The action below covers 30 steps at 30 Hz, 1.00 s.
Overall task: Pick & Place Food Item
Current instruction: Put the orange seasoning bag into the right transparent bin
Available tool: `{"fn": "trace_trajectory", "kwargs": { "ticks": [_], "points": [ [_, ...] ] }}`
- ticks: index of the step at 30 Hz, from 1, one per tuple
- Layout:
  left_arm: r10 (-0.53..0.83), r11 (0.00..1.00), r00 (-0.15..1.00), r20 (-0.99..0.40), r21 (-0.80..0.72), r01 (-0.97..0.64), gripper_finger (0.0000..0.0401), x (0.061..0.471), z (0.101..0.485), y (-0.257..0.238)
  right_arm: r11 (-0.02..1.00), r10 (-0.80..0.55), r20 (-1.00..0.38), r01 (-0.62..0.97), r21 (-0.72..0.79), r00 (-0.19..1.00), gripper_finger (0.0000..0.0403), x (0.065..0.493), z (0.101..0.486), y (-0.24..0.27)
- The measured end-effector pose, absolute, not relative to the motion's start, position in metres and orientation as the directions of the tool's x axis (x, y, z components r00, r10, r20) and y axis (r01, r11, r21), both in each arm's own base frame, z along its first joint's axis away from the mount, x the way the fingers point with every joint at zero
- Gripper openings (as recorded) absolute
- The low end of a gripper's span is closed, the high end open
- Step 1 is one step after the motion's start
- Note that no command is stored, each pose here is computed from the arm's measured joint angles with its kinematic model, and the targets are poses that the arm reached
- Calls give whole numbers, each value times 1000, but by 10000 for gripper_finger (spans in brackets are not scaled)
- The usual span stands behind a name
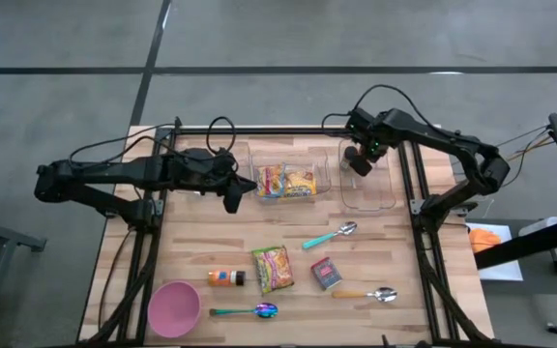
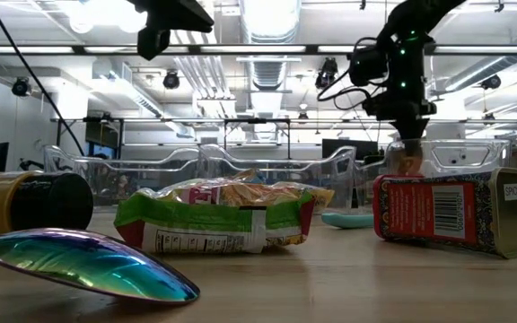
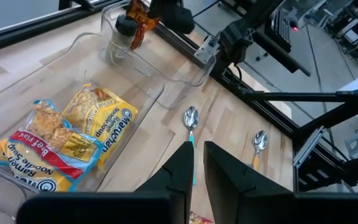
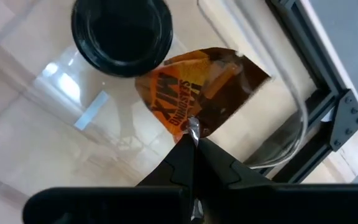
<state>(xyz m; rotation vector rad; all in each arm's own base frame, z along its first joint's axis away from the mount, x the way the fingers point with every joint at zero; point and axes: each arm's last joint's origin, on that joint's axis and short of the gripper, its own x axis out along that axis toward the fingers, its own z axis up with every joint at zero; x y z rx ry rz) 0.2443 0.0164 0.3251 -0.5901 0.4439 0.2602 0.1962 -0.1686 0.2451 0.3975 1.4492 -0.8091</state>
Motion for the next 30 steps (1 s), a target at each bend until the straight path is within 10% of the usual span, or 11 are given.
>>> {"fn": "trace_trajectory", "kwargs": {
  "ticks": [30],
  "points": [
    [110,796,873,-475,-484,-363,47,244,325,16,696,-287,-953,663,-276,-96,8,195,229,-168]
  ]
}}
